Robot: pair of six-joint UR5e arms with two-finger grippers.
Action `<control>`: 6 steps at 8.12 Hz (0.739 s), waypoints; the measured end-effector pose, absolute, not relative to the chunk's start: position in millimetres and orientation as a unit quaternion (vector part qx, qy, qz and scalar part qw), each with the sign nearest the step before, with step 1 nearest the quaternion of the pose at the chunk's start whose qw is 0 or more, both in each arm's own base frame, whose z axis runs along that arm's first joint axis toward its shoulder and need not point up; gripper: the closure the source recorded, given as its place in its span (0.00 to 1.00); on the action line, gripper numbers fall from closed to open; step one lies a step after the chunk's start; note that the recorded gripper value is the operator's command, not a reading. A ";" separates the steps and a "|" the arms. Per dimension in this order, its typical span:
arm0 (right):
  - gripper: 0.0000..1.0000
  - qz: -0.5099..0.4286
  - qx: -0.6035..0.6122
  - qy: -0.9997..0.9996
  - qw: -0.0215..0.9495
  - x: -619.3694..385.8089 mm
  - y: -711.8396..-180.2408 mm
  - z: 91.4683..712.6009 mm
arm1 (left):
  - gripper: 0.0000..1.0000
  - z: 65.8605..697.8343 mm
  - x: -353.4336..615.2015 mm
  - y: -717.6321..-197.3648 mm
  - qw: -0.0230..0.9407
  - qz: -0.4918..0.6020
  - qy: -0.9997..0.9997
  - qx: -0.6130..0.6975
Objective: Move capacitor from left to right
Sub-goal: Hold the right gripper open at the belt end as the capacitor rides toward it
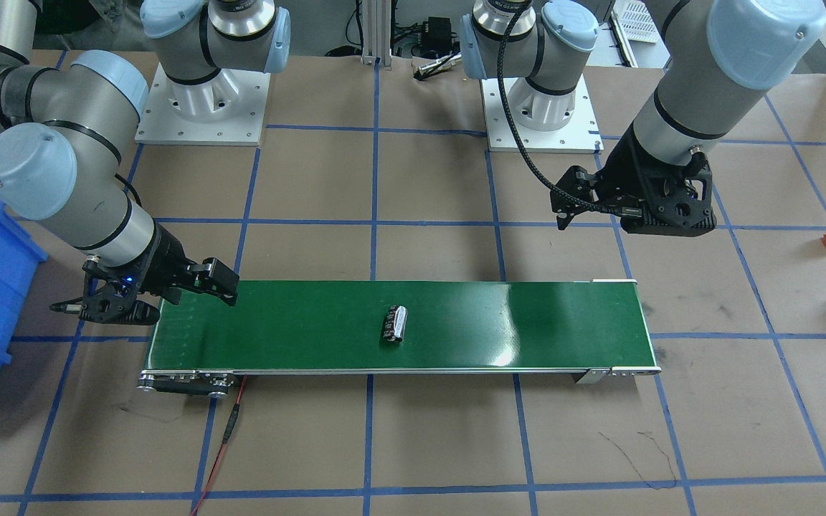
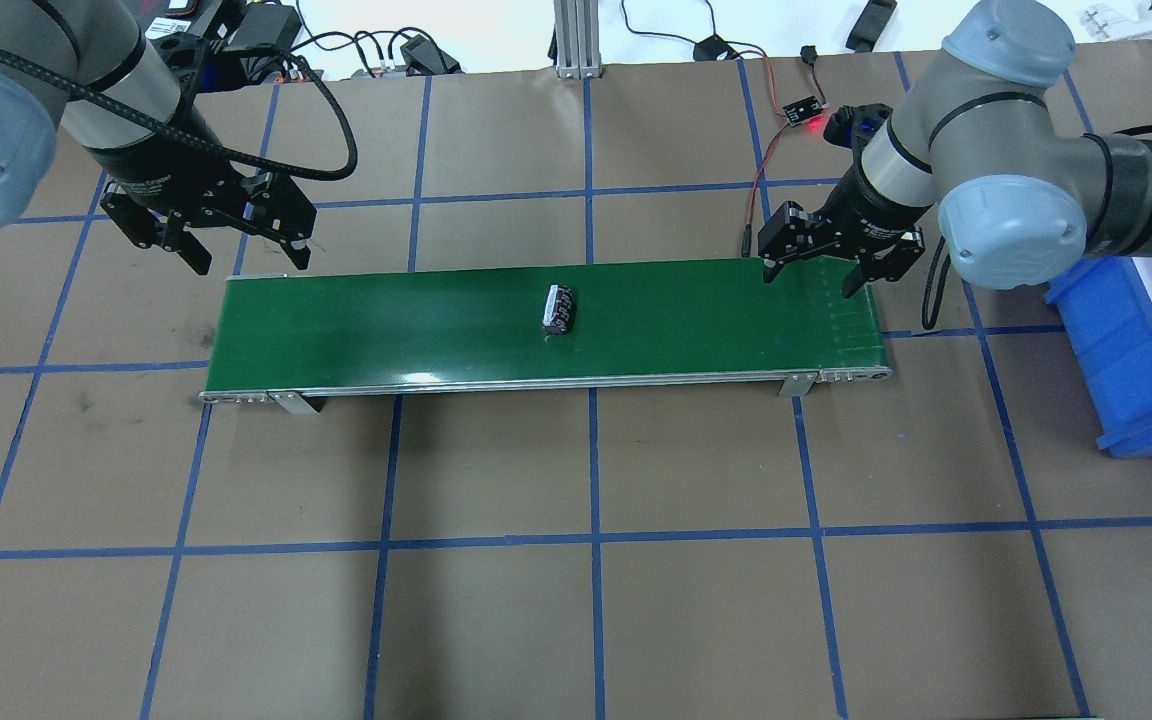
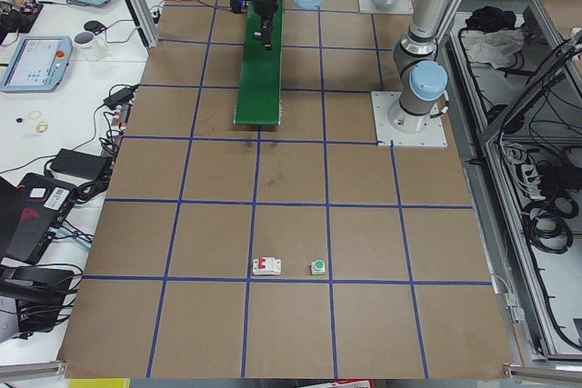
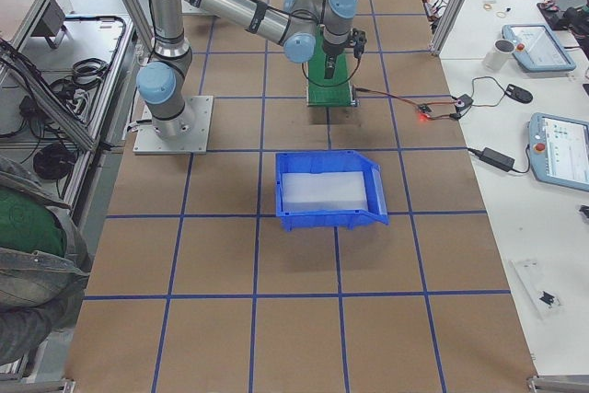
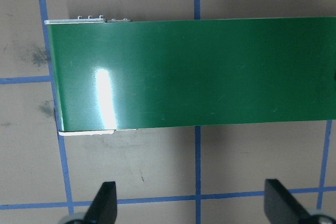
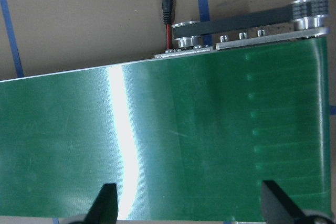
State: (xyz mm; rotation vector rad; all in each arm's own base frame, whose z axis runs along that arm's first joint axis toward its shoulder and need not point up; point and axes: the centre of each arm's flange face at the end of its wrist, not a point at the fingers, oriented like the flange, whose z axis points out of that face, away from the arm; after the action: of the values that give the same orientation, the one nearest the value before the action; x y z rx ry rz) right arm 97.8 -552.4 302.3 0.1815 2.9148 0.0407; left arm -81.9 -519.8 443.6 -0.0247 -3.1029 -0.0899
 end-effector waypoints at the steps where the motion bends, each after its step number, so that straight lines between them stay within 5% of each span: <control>1: 0.04 0.005 0.055 0.992 0.110 99.3 -555.0 299.9 | 0.00 443.7 -81.9 -519.7 0.019 -0.029 -0.999 -0.009; 6: 0.05 0.004 0.045 0.993 0.108 104.3 -552.9 291.8 | 0.00 443.7 -81.9 -519.6 0.019 -0.029 -0.999 -0.012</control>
State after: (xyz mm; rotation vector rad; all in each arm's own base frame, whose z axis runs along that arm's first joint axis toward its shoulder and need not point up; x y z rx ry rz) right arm 104.3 -552.9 291.8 0.1326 2.9222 0.0107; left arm -81.9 -519.6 443.7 -0.0379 -3.1029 -0.0904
